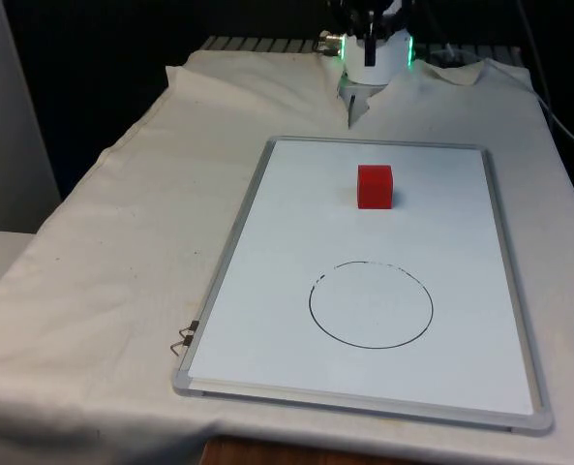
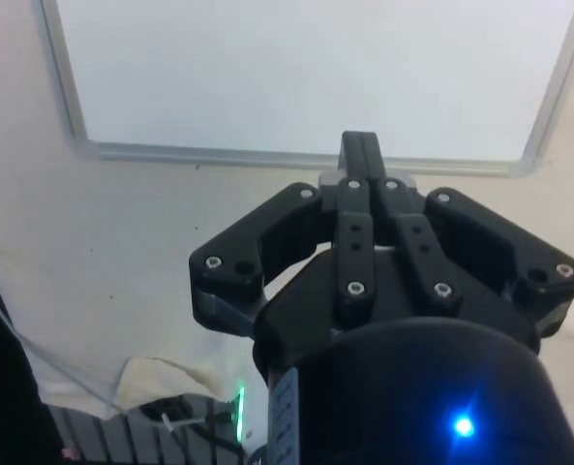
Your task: Push the cube into the marked area.
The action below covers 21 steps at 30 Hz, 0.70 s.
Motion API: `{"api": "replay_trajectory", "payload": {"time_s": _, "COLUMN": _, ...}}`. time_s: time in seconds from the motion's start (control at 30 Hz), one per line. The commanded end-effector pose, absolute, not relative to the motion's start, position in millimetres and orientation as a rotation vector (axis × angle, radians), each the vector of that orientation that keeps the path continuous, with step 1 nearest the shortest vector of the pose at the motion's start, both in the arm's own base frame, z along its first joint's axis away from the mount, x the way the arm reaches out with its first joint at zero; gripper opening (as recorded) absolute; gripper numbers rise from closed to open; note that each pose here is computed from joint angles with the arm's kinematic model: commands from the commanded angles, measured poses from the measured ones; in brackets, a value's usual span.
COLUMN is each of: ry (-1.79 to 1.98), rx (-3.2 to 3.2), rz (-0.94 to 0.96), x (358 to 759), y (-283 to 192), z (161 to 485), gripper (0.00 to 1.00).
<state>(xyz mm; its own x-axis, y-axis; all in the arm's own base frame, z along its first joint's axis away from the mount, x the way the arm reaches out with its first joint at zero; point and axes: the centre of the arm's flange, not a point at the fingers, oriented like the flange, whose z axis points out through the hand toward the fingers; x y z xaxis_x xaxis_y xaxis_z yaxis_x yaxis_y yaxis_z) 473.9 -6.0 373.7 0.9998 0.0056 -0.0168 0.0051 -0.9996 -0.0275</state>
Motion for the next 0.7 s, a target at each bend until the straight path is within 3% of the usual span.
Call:
{"api": "replay_trajectory", "payload": {"time_s": 0.0, "ry": -0.010, "rx": -3.113, "rz": 0.014, "x": 472.7, "y": -3.0, "z": 367.6, "gripper": 0.00}}
{"api": "replay_trajectory", "payload": {"time_s": 0.67, "ry": -0.050, "rx": -3.121, "rz": 0.047, "x": 472.4, "y": 21.0, "z": 298.4, "gripper": 0.00}}
